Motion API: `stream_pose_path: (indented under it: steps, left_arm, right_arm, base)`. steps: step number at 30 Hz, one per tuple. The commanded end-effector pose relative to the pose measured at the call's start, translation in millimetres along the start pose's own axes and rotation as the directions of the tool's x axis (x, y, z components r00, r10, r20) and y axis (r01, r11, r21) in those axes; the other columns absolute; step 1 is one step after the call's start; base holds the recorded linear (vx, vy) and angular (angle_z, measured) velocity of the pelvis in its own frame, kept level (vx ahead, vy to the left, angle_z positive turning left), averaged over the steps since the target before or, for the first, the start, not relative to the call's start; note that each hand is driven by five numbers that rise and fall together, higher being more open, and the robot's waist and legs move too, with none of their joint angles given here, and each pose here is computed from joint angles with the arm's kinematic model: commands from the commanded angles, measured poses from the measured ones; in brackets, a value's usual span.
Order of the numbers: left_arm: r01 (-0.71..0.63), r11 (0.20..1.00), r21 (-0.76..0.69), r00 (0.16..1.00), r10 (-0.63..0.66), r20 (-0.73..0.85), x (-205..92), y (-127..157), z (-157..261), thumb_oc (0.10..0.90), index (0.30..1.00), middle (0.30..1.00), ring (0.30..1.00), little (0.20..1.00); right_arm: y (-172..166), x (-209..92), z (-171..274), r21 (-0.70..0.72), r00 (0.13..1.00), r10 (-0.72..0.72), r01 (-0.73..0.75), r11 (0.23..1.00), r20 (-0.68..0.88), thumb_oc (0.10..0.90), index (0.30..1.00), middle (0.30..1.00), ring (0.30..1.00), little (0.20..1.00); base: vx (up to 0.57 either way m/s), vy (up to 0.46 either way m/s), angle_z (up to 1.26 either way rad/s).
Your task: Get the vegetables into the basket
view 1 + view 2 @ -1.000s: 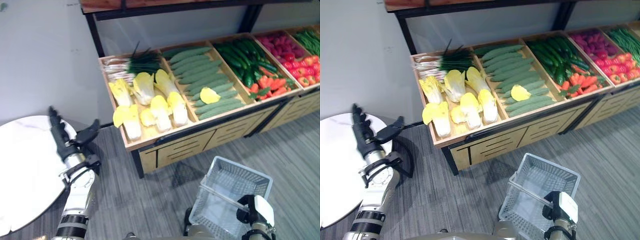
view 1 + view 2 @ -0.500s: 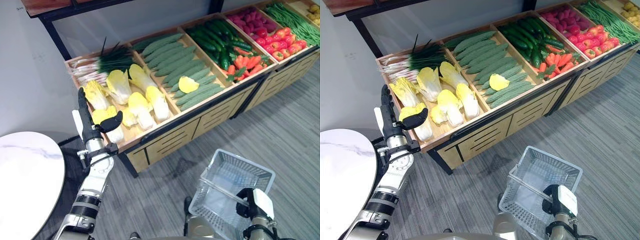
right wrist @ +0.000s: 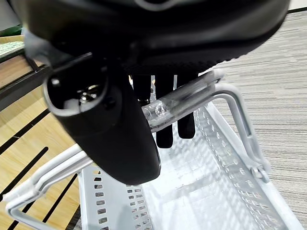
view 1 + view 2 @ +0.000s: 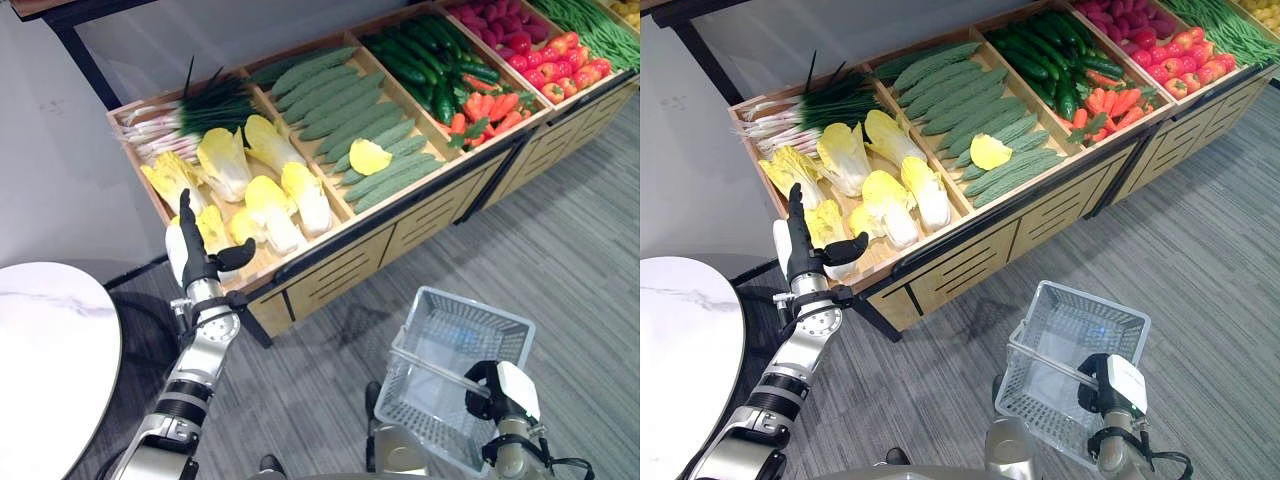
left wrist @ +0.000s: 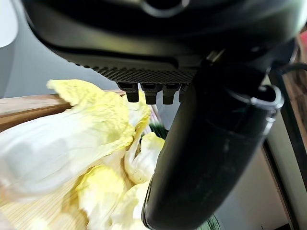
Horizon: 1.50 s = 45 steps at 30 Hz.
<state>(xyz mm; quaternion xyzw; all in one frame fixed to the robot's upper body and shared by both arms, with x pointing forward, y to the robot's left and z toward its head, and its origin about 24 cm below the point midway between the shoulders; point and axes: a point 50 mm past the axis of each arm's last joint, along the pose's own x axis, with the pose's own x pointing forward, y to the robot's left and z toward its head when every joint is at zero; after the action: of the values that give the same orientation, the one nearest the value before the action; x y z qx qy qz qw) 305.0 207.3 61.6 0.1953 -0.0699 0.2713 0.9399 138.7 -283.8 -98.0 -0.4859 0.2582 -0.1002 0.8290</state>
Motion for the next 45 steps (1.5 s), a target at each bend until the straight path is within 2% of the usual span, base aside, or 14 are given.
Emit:
stream_pose_path:
  steps: [1,5,12,27,36,40,45]
  left_arm:
    - [-0.179,0.983,0.029,0.961,0.169,0.218,39,14,47,0.900,1.000,1.000,1.000,1.000]
    - [-0.251,0.960,0.123,0.945,0.216,0.246,43,24,43,0.900,1.000,1.000,1.000,1.000]
    - [-0.294,0.920,0.259,0.936,0.221,0.276,47,33,35,0.900,1.000,1.000,1.000,1.000]
    - [-0.288,0.907,0.308,0.957,0.267,0.110,50,27,10,0.900,1.000,1.000,1.000,1.000]
    - [-0.246,0.900,0.360,0.967,0.202,0.155,57,20,16,0.900,1.000,1.000,1.000,1.000]
    - [-0.214,0.897,0.387,0.977,0.196,0.085,54,15,4,0.900,1.000,1.000,1.000,1.000]
    - [-0.240,0.872,0.426,0.961,0.277,-0.026,47,19,-18,0.900,1.000,1.000,1.000,1.000]
  right_arm:
    - [-12,11,22,0.033,0.987,-0.080,0.076,0.997,0.142,0.400,0.300,0.300,0.300,0.300]
    - [-9,9,26,0.041,0.984,-0.070,0.064,0.997,0.163,0.400,0.300,0.300,0.300,0.300]
    - [-7,10,28,0.043,0.984,-0.070,0.064,0.997,0.165,0.400,0.300,0.300,0.300,0.300]
    - [-5,12,42,0.044,0.972,-0.060,0.051,0.998,0.227,0.400,0.300,0.300,0.300,0.300]
    - [-8,17,50,0.054,0.964,-0.071,0.060,0.997,0.256,0.400,0.300,0.300,0.300,0.300]
    - [-9,18,53,0.056,0.960,-0.076,0.064,0.996,0.268,0.400,0.300,0.300,0.300,0.300]
    - [-5,13,53,0.053,0.957,-0.067,0.055,0.997,0.281,0.400,0.300,0.300,0.300,0.300]
  base:
    - [0.00,0.000,0.00]
    - [0.00,0.000,0.00]
    - [0.00,0.000,0.00]
    - [0.00,0.000,0.00]
    - [0.00,-0.003,-0.03]
    - [0.01,-0.005,-0.05]
    - [0.00,-0.005,-0.01]
